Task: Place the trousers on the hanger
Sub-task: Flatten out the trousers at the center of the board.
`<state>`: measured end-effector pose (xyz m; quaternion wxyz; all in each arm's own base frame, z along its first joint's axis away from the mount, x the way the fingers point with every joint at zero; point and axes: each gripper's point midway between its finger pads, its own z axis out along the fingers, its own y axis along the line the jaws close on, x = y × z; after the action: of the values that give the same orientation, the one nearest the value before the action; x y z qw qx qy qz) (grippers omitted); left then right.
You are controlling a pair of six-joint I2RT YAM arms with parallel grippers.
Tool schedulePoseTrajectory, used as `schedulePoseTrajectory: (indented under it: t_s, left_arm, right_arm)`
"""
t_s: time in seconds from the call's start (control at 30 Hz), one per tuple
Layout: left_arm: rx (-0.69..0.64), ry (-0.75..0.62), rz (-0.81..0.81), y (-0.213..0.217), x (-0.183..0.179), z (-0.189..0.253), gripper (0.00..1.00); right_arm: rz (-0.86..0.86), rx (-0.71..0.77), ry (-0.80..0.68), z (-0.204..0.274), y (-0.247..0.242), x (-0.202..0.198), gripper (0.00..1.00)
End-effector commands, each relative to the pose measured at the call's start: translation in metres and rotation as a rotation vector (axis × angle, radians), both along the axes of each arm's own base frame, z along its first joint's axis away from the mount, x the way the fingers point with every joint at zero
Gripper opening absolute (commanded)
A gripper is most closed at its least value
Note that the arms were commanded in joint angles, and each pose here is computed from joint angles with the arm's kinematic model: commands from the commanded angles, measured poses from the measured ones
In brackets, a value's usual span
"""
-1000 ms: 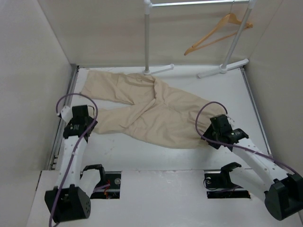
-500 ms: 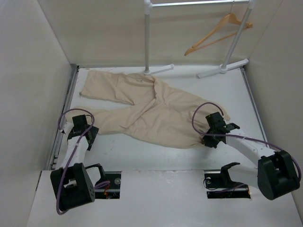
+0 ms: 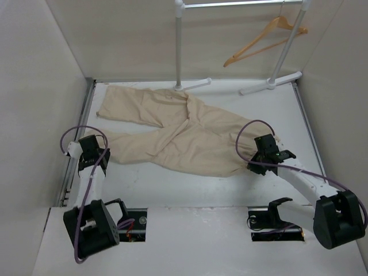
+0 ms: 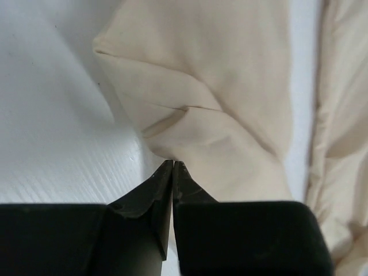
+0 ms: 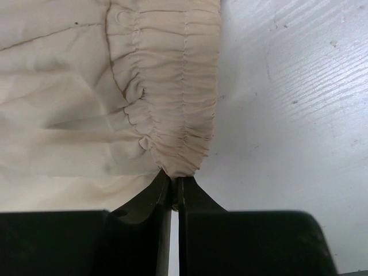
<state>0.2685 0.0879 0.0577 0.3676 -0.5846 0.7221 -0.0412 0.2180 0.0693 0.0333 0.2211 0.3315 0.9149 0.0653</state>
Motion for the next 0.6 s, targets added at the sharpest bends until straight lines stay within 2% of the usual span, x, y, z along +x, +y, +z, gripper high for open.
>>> schedulePoseTrajectory:
  t_s: [0.0, 0.1, 0.17, 0.23, 0.27, 0.33, 0.4, 0.47, 0.57]
  left_arm:
    - [0.039, -0.092, -0.012, 0.001, 0.000, 0.051, 0.02]
    - [0.081, -0.110, -0.026, -0.003, -0.015, 0.086, 0.04]
    - [0.092, -0.050, -0.022, -0.005, -0.028, 0.075, 0.14]
    - [0.069, 0.041, 0.000, -0.003, -0.040, 0.040, 0.33]
    - [0.056, 0.054, 0.002, -0.003, -0.040, 0.032, 0.36]
    - [0.024, 0.056, -0.004, -0.002, -0.032, 0.018, 0.52]
    - [-0.018, 0.020, -0.057, -0.007, -0.011, 0.010, 0.60]
    - [-0.065, -0.010, -0.107, -0.014, 0.010, 0.005, 0.65]
    - [-0.088, -0.015, -0.128, -0.016, 0.027, -0.002, 0.66]
  right_arm:
    - [0.013, 0.004, -0.089, 0.016, 0.000, 0.014, 0.03]
    - [0.019, 0.009, -0.109, 0.021, 0.000, 0.013, 0.03]
    - [0.022, 0.014, -0.120, 0.023, 0.000, 0.015, 0.03]
    - [0.034, 0.029, -0.118, 0.023, 0.003, 0.016, 0.03]
    - [0.038, 0.032, -0.122, 0.024, 0.004, 0.017, 0.03]
    - [0.045, 0.035, -0.134, 0.028, 0.004, 0.017, 0.03]
    - [0.055, 0.034, -0.146, 0.031, 0.004, 0.018, 0.03]
    - [0.064, 0.038, -0.146, 0.031, 0.005, 0.017, 0.03]
    - [0.073, 0.050, -0.131, 0.025, 0.007, 0.012, 0.03]
